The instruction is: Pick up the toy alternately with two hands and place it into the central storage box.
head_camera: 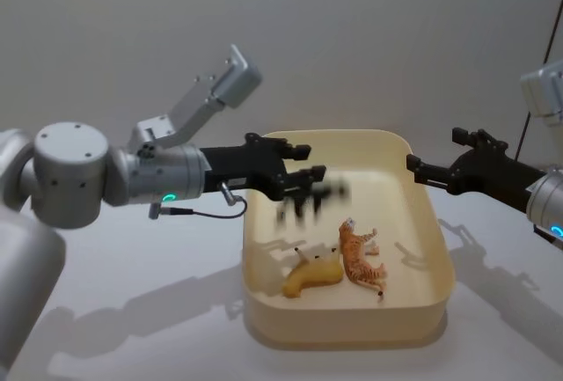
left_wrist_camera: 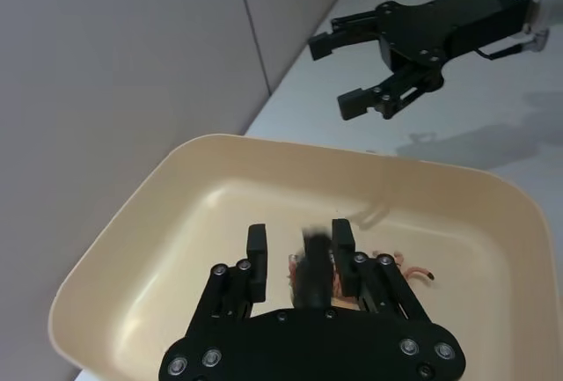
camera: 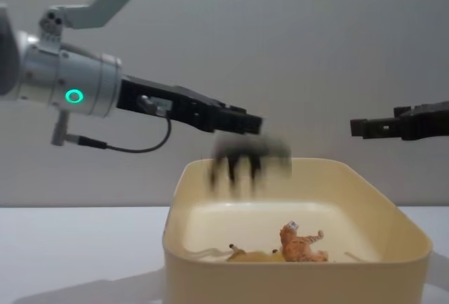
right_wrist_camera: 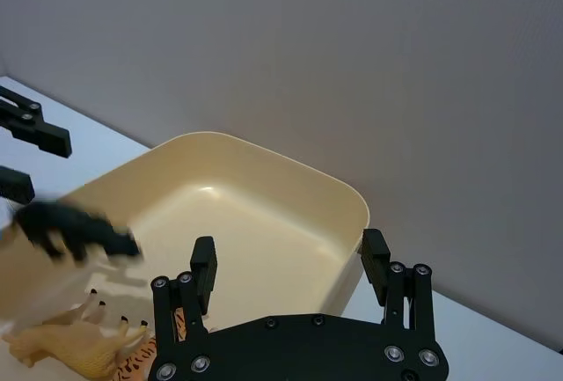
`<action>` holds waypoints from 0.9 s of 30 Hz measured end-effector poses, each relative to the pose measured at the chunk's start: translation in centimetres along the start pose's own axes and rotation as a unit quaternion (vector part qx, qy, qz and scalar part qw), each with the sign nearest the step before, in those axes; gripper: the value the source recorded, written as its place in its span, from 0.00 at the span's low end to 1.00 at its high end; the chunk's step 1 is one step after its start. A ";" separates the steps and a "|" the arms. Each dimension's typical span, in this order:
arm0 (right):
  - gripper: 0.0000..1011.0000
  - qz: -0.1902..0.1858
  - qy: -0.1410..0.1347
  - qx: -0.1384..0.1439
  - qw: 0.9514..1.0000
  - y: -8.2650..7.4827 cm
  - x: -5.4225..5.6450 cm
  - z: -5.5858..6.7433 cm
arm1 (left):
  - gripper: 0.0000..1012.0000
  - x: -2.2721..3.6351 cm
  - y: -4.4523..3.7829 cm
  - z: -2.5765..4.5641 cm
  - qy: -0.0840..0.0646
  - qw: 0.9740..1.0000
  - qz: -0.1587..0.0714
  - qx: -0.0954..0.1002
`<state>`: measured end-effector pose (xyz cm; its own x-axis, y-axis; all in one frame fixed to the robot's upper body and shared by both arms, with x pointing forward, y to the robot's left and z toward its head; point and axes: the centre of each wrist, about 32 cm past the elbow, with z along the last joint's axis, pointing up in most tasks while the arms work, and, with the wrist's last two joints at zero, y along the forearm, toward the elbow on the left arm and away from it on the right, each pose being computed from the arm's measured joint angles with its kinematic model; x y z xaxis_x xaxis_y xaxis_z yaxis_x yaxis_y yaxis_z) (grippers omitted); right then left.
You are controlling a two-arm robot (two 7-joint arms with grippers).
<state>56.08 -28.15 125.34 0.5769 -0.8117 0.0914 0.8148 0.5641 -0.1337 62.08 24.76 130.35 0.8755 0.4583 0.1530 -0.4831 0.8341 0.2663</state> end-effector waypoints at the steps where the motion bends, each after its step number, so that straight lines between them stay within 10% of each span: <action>1: 0.99 0.000 0.000 0.000 1.000 0.0 0.0 0.0 | 0.41 0.34 -0.41 0.31 -0.004 1.000 -0.012 0.004; 19: 0.99 0.000 0.000 0.000 1.000 0.0 0.0 0.0 | 0.96 2.56 -3.34 1.73 -0.024 0.994 -0.099 0.045; 27: 0.99 0.000 0.000 0.000 1.000 0.0 0.0 0.0 | 0.99 2.84 -3.73 2.01 -0.027 0.992 -0.111 0.051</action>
<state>56.08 -28.15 125.34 0.5769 -0.8117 0.0913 0.8148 0.5641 -0.1337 66.35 22.33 131.71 0.9601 0.2479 0.1294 -0.2792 0.8759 0.3936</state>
